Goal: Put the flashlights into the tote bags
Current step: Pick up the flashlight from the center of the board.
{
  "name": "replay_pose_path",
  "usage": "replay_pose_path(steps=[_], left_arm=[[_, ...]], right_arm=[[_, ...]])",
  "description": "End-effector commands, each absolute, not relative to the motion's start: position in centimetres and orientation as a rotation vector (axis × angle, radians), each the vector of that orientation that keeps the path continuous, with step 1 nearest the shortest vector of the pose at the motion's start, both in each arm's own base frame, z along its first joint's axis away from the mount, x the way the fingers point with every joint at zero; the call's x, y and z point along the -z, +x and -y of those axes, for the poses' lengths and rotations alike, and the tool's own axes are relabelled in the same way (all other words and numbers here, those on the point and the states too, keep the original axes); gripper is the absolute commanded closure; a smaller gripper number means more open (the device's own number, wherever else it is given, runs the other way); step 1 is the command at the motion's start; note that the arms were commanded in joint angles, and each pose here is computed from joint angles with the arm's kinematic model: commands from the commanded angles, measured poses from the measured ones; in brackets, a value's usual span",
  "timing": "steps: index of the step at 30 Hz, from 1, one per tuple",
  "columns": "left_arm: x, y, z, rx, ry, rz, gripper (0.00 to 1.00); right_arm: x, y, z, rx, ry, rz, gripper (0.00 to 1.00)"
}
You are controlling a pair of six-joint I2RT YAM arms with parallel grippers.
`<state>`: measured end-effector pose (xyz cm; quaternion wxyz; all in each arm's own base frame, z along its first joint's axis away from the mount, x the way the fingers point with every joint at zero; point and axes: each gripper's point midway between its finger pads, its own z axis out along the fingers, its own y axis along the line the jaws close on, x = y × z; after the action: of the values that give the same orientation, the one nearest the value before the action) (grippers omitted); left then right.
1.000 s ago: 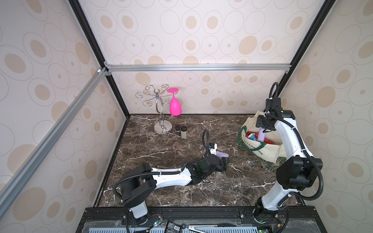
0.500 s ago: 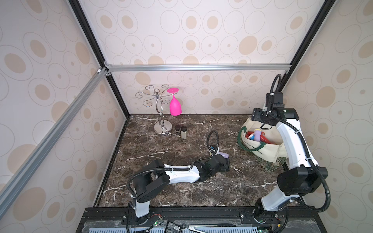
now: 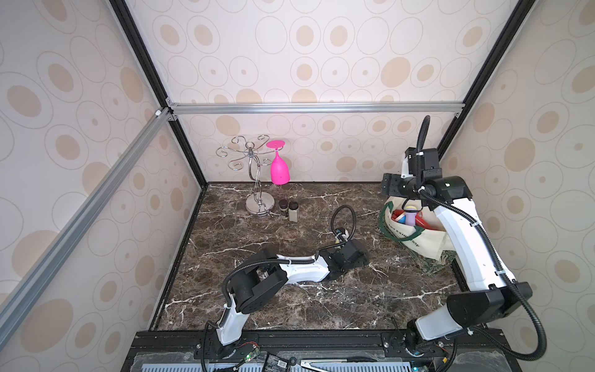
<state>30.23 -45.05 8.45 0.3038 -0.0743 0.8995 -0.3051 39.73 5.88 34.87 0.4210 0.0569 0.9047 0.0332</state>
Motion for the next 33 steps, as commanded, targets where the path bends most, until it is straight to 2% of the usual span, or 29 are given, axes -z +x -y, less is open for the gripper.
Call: replay_pose_path(steps=[1, 15, 33], left_arm=[[-8.0, 32.0, 43.8, 0.738, -0.317, -2.376, 0.12], [-6.3, 36.5, 43.7, 0.647, -0.409, -2.363, 0.16], [-2.5, 39.1, 44.9, 0.328, -0.257, -2.448, 0.23]], right_arm=[[-34.7, 37.1, -6.6, -0.119, 0.127, -2.286, 0.09], [-32.3, 29.9, -6.5, -0.161, 0.083, -2.351, 0.07], [-32.6, 29.4, -5.9, -0.125, 0.077, -2.343, 0.06]])
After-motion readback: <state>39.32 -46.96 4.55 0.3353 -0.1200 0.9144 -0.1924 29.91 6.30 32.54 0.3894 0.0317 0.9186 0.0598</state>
